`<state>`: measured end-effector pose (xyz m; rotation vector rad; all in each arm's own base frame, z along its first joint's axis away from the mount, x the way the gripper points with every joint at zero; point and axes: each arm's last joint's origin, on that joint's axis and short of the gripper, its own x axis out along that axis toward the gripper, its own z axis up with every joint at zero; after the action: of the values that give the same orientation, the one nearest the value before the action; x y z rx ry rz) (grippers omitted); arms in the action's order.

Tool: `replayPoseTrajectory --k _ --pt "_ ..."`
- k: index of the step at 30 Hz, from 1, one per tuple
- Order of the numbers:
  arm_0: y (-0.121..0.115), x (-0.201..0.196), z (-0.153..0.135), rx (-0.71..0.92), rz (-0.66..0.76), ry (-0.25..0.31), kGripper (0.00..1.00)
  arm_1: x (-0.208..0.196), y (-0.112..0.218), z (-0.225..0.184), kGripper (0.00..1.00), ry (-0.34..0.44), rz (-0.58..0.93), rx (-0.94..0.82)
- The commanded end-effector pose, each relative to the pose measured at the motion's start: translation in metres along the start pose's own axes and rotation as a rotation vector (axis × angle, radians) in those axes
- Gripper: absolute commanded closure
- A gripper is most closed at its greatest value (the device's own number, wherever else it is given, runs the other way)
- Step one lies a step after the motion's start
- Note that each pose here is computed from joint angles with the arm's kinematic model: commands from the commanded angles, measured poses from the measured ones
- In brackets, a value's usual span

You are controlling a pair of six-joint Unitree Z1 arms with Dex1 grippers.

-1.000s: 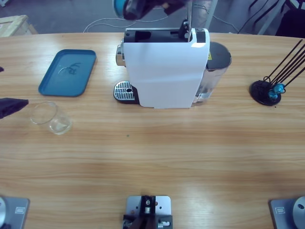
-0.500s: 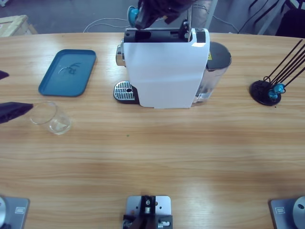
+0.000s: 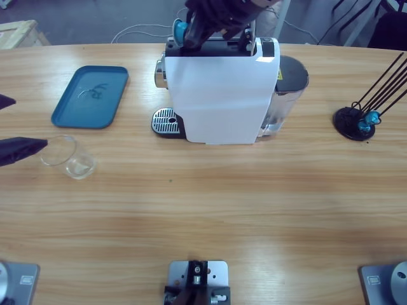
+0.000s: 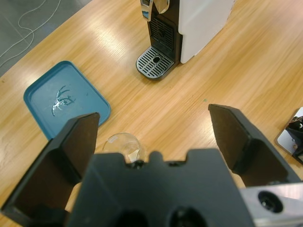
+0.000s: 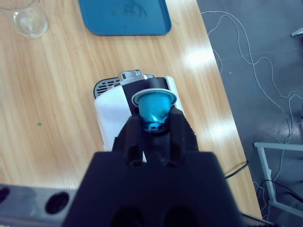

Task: Pour coffee

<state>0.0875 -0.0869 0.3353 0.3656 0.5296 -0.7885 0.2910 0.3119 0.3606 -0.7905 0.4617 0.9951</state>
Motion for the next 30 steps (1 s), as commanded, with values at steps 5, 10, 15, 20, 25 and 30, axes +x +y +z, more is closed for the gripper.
replayPoseTrajectory --k 5,10,15,20,25,30 --pt "-0.003 0.011 -0.012 -0.003 -0.017 0.066 0.009 0.043 0.011 -0.026 1.0 0.112 0.086 0.024" --pt "-0.003 0.011 -0.012 -0.003 -0.016 0.066 0.009 0.041 0.01 -0.026 1.0 0.13 0.069 0.027" --pt "-0.003 0.01 -0.012 -0.003 -0.014 0.058 0.009 0.037 0.008 -0.026 0.171 0.143 0.04 0.033" --pt "-0.003 0.008 -0.012 -0.003 -0.013 0.05 0.009 0.026 0.003 -0.021 0.0 0.135 -0.013 0.044" --pt "-0.002 0.006 -0.012 -0.003 -0.011 0.044 0.009 -0.005 0.002 0.001 0.066 0.035 -0.046 0.167" --pt "-0.001 0.003 -0.007 -0.004 0.015 0.024 0.009 -0.037 0.035 0.023 1.0 -0.012 -0.07 0.364"
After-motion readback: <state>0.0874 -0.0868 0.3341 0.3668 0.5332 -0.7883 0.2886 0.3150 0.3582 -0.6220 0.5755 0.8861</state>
